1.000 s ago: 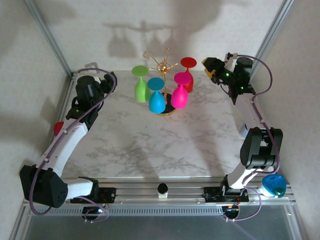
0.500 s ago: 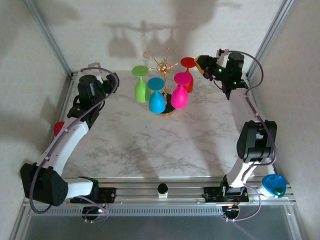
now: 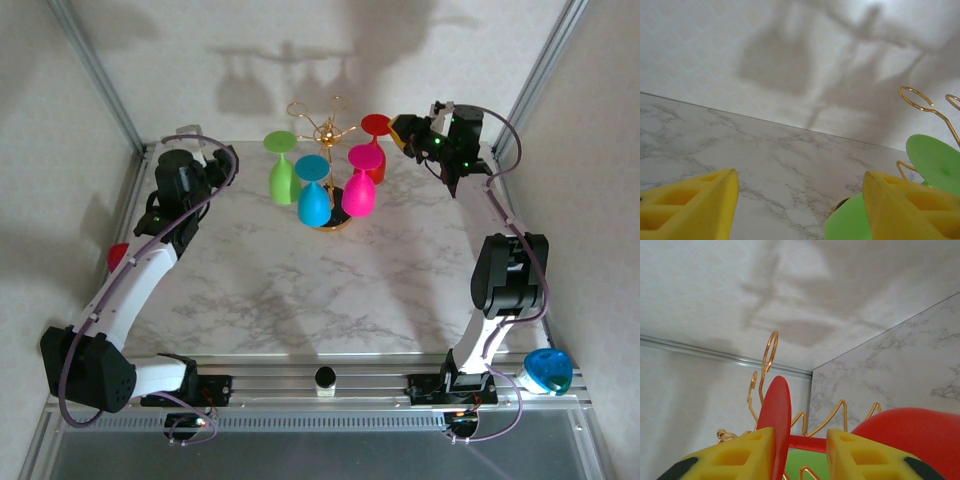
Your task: Take the wine glass off the wine glass rack
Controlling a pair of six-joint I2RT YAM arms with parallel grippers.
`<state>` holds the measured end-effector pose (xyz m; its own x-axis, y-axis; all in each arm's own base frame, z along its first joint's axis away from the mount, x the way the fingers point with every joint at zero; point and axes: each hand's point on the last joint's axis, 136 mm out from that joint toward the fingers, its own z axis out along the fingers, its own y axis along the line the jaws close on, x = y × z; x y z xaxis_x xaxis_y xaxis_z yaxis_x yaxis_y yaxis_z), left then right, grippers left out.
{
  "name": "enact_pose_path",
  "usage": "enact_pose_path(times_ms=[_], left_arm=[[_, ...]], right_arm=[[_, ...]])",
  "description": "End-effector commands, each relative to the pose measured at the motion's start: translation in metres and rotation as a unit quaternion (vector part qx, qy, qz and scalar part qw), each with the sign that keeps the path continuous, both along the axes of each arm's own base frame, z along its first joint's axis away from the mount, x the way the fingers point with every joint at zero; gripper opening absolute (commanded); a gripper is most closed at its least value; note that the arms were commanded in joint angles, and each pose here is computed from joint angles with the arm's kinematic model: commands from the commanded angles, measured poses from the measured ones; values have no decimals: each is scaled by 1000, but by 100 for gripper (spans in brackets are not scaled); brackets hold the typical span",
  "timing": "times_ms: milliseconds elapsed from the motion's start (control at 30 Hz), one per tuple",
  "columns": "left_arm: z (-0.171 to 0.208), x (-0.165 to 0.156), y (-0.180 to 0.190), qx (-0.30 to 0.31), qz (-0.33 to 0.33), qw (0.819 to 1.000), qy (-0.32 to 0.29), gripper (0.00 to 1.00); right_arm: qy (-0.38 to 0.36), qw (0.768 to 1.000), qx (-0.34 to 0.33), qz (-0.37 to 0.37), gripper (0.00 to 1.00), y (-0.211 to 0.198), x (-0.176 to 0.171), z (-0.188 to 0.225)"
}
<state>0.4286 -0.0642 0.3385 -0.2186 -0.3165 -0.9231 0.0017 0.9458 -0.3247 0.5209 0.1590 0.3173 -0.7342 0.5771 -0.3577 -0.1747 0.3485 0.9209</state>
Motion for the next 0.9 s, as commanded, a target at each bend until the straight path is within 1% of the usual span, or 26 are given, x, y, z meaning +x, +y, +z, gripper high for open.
enact_pose_path(times_ms=[0,333,633,700,867], left_arm=[[12,-5,-3,8,-6,1000,-20,66],[10,-5,-1,12,-3,1000,-19,67],[8,-7,1,16,2,1000,-17,67],[9,-6,1,16,3,1000,-18,66],[8,-6,1,16,3,1000,-17,67]], right_arm=[[-31,999,10,1,30,2,6,22],[-31,999,23,2,25,3,9,26],[-23,999,26,6,26,4,9,23],[-21,999,25,7,28,4,9,21],[-18,999,25,11,28,5,7,19]])
